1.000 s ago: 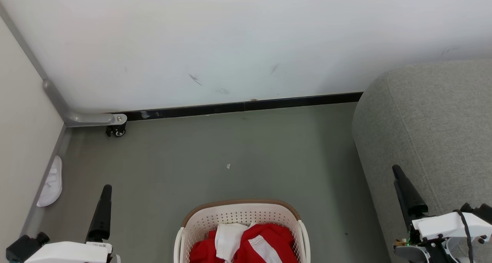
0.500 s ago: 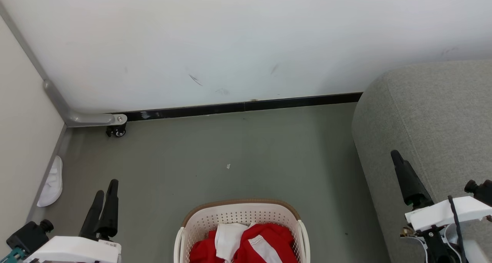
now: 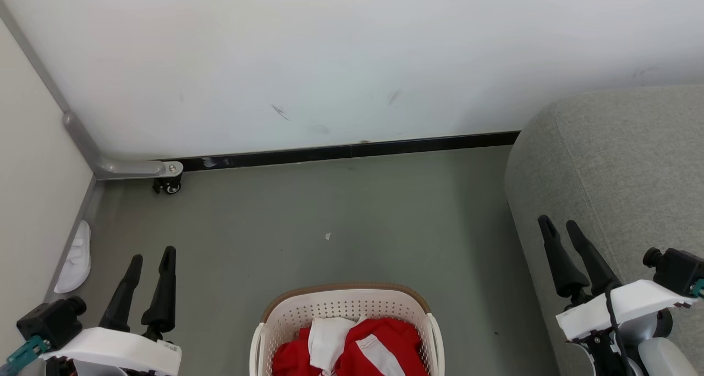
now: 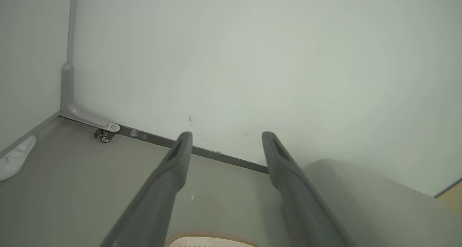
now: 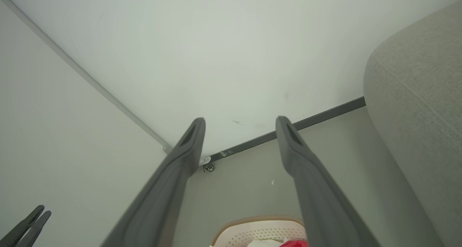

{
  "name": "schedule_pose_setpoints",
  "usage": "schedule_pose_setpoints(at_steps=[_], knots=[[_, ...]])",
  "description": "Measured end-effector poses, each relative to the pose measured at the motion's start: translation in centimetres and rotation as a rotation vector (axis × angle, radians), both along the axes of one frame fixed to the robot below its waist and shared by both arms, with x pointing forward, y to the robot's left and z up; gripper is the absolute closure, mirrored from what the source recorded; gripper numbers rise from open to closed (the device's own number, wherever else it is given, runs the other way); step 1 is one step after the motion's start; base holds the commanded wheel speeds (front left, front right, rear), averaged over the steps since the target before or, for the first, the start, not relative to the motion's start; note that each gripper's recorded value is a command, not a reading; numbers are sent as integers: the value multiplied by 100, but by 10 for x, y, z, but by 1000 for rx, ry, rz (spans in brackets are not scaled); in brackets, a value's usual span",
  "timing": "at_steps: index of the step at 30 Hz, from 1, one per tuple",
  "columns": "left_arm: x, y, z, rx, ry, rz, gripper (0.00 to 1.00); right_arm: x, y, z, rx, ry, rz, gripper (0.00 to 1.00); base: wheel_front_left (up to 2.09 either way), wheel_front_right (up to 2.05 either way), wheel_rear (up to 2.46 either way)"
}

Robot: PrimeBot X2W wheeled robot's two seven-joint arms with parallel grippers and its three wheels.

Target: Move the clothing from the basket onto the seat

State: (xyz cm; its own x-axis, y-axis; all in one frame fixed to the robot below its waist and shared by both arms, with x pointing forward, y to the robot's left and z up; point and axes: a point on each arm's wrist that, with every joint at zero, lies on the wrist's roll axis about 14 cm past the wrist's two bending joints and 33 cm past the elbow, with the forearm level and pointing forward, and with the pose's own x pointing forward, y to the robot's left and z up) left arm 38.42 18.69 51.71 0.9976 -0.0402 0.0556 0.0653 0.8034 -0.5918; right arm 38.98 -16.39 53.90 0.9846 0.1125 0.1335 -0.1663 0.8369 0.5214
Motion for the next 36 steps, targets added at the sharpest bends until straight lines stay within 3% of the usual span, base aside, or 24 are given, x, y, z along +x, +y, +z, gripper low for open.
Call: schedule_pose_setpoints(at_steps=[9, 27, 36], knots=[[-1, -7, 0, 176, -18, -15, 0, 0, 1, 3, -178, -43, -14, 0, 0, 0, 0], [3, -15, 11, 409, -103, -14, 0, 0, 2, 12, -460, -132, -58, 0, 0, 0, 0], [3, -13, 11, 409, -101, -4, 0, 0, 2, 12, -461, -130, -69, 0, 0, 0, 0]])
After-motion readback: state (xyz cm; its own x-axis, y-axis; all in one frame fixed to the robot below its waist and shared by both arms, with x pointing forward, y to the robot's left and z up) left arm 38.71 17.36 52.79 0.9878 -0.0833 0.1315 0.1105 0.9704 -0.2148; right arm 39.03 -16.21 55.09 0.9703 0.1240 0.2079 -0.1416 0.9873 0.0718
